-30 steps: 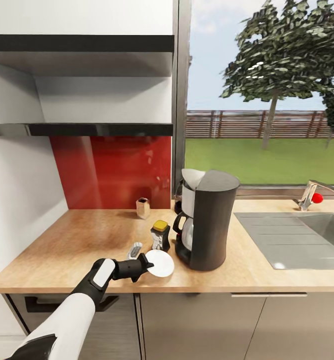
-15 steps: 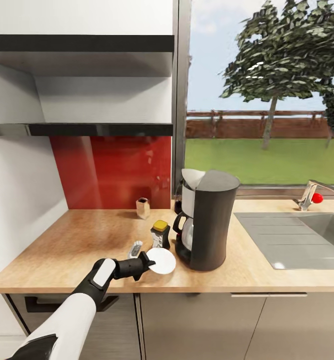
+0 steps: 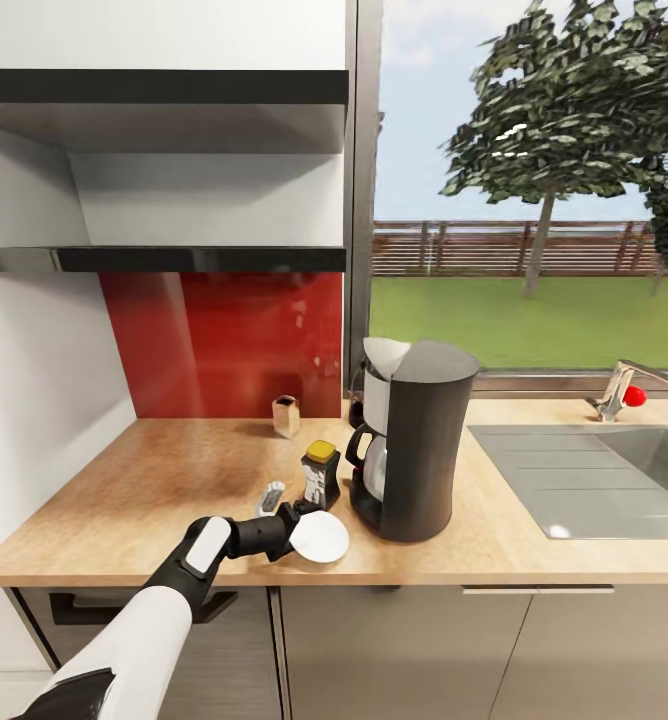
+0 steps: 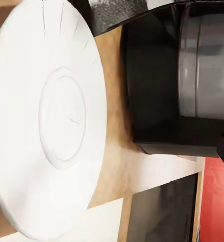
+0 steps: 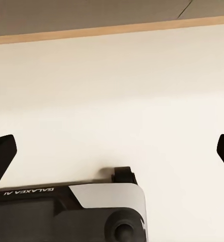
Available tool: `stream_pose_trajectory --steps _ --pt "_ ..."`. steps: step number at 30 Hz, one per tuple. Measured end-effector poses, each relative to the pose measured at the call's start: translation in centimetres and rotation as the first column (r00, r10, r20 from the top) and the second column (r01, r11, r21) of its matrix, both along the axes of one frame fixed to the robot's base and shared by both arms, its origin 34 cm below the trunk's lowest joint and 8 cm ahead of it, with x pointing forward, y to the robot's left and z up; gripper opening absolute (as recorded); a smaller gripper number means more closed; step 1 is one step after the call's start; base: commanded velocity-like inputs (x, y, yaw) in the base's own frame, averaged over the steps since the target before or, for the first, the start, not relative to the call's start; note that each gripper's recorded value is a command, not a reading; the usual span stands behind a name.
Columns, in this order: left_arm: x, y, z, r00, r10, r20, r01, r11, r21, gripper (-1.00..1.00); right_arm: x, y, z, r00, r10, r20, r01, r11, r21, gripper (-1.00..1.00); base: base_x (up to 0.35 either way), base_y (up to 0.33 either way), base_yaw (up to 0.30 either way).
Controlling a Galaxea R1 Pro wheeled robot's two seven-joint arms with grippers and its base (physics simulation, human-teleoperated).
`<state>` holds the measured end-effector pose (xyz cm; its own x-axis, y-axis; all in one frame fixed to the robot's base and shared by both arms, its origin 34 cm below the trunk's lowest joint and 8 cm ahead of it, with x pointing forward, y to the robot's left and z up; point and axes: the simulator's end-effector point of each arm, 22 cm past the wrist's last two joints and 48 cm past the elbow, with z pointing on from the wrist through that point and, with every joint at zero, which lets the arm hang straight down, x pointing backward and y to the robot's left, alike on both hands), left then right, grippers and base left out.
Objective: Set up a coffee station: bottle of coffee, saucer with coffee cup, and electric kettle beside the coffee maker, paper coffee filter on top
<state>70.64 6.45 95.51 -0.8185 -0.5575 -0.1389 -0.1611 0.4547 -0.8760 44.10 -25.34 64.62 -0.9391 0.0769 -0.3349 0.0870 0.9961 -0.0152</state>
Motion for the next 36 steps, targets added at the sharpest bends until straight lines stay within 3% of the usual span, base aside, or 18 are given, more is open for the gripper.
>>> stream_pose_trajectory --steps 24,36 --pt "0.12 0.63 -0.08 1.000 0.005 0.000 -0.005 1.000 0.009 1.00 0.00 0.00 0.00 1.000 0.000 0.000 0.000 1.000 0.000 1.00 -0.017 0.109 0.000" --pt "-0.14 0.66 -0.42 1.000 0.004 -0.004 -0.004 1.000 0.004 1.00 0.01 0.00 -0.04 1.000 0.000 -0.001 0.000 1.000 0.000 1.00 -0.303 0.000 0.000"
